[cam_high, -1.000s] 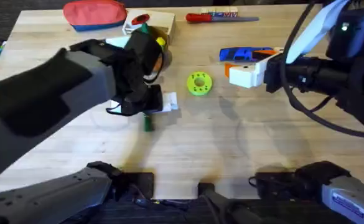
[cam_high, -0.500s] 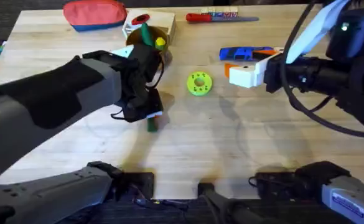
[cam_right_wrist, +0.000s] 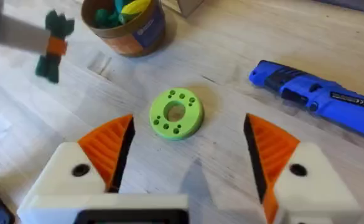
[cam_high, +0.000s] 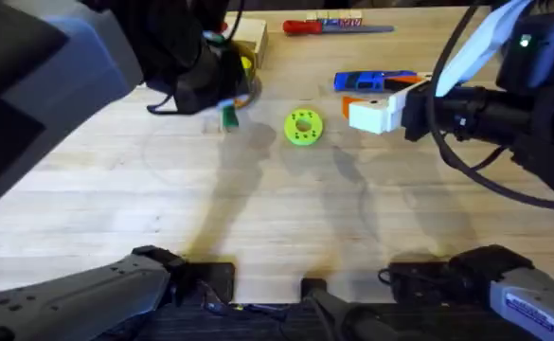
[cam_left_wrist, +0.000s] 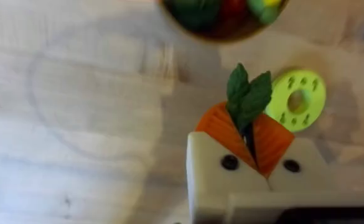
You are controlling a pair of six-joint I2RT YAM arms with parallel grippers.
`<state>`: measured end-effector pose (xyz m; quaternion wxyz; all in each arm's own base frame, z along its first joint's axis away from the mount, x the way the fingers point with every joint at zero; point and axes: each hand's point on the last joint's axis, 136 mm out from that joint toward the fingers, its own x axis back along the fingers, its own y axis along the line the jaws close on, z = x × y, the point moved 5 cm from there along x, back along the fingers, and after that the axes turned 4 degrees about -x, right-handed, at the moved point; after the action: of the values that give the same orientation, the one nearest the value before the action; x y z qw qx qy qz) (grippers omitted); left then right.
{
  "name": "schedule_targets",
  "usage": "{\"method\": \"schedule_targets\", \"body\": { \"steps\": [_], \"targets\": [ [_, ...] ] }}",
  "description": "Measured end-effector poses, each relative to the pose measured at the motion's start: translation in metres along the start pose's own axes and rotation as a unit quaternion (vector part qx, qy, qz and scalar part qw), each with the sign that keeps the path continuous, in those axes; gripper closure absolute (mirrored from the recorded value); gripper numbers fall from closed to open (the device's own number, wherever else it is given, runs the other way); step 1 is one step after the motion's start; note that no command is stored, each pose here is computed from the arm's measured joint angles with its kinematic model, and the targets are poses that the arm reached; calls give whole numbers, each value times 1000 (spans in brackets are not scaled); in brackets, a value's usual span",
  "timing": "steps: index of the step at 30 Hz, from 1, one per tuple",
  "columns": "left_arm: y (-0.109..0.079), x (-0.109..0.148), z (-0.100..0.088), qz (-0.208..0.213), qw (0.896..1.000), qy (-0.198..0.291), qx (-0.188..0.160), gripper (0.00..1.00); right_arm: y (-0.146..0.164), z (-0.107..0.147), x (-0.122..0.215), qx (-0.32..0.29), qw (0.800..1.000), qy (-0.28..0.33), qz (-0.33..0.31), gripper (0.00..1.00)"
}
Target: Pick up the gripper from the table and insert it into the empty holder that is missing its gripper. Then pick up a screw, insert it into the mounting hole, and use the screwdriver to tighten it. Finally, clean up the table by picking up the vegetable and placing it into the bucket.
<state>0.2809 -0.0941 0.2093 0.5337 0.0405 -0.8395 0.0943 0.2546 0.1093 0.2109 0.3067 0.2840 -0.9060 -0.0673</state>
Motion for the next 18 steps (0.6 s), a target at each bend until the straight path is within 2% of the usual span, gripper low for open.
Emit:
{"method": "schedule_targets", "body": {
  "steps": [4, 7, 9, 11, 12, 18],
  "targets": [
    [-6, 6, -39, -4, 994, -108, 10, 982, 0, 0, 0, 0, 1000, 0, 0, 10],
    [-9, 9, -66, -15, 983, -181, 19, 982, 0, 0, 0, 0, 1000, 0, 0, 10],
    [-10, 7, -80, -23, 977, -212, 19, 982, 0, 0, 0, -1, 1000, 0, 0, 10],
    [-7, -2, -88, -37, 974, -223, 19, 983, 0, 0, 0, -1, 1000, 0, 0, 8],
    [4, -20, -96, -64, 974, -216, 24, 983, 0, 0, 0, -2, 1000, 0, 0, 10],
    [37, -55, -104, -108, 975, -185, 52, 983, 0, 0, 0, -2, 1000, 0, 0, 10]
  ]
}}
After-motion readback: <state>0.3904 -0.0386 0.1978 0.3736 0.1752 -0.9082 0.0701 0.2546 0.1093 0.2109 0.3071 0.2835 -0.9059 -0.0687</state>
